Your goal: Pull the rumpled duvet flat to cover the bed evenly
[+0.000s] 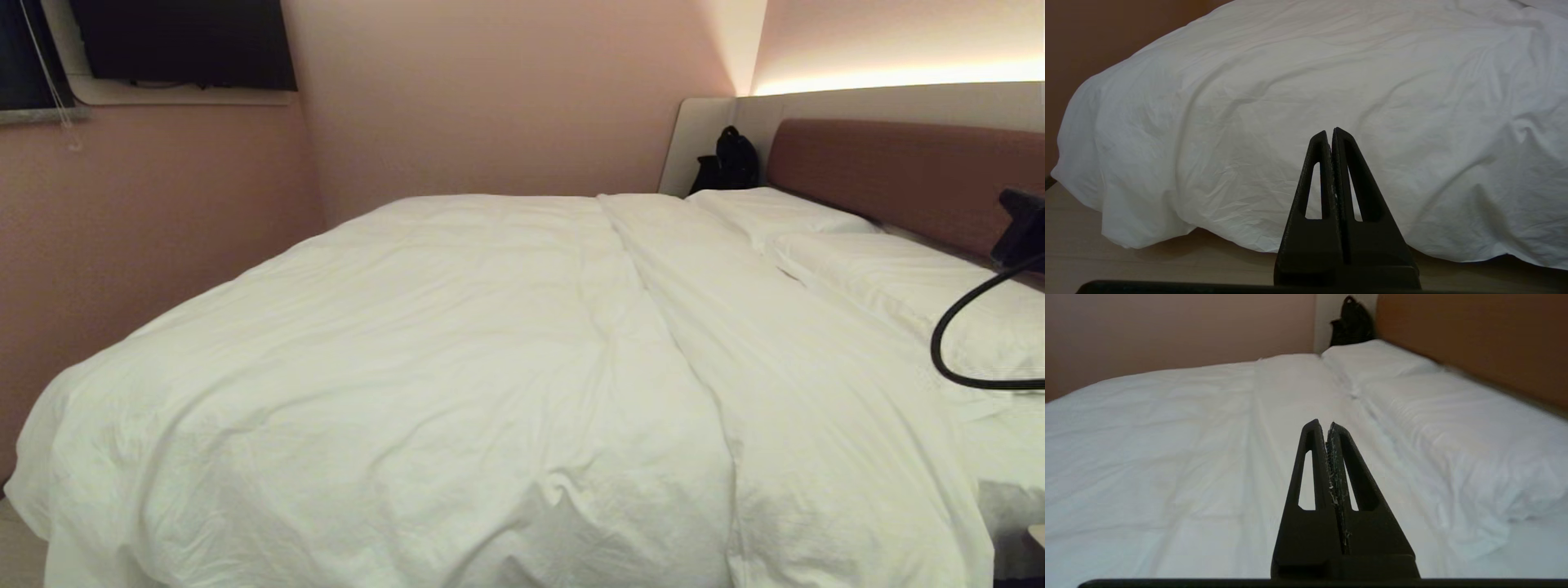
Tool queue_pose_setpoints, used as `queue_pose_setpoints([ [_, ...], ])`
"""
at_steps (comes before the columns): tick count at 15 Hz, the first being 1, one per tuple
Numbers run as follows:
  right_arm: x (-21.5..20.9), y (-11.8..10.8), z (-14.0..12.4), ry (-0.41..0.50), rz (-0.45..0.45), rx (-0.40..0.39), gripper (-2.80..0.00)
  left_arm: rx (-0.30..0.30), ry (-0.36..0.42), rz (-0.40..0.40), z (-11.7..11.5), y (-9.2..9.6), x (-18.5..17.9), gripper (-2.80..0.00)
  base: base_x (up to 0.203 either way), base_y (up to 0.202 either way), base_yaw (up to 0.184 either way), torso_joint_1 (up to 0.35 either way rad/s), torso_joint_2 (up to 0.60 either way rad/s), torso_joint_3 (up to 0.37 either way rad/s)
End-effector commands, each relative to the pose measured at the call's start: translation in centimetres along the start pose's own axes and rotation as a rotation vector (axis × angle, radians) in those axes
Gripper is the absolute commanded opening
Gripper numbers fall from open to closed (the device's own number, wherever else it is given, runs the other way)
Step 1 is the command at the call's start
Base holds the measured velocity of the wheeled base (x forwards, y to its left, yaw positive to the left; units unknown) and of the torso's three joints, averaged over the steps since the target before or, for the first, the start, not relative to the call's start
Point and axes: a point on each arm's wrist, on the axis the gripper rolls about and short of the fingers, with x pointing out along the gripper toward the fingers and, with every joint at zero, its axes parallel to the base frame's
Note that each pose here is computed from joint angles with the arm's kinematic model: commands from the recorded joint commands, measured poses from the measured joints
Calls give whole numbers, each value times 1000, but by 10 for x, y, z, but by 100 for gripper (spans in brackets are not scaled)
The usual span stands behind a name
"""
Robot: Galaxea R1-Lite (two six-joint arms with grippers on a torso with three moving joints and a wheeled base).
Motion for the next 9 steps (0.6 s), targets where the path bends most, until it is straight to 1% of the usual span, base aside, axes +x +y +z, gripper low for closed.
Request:
queue_pose_setpoints([
  [1,-74,-7,-18,466,84,61,-280,0,0,0,0,0,0,-280,0,0,0,0,0,0],
  [2,-99,-10,-10,453,114,70,-280,0,0,0,0,0,0,-280,0,0,0,0,0,0],
  [4,-145,-17,1,409,148,79,-280,0,0,0,0,0,0,-280,0,0,0,0,0,0],
  [6,-183,-23,4,364,148,78,-280,0,0,0,0,0,0,-280,0,0,0,0,0,0],
  [9,-229,-32,1,272,137,36,-280,0,0,0,0,0,0,-280,0,0,0,0,0,0],
])
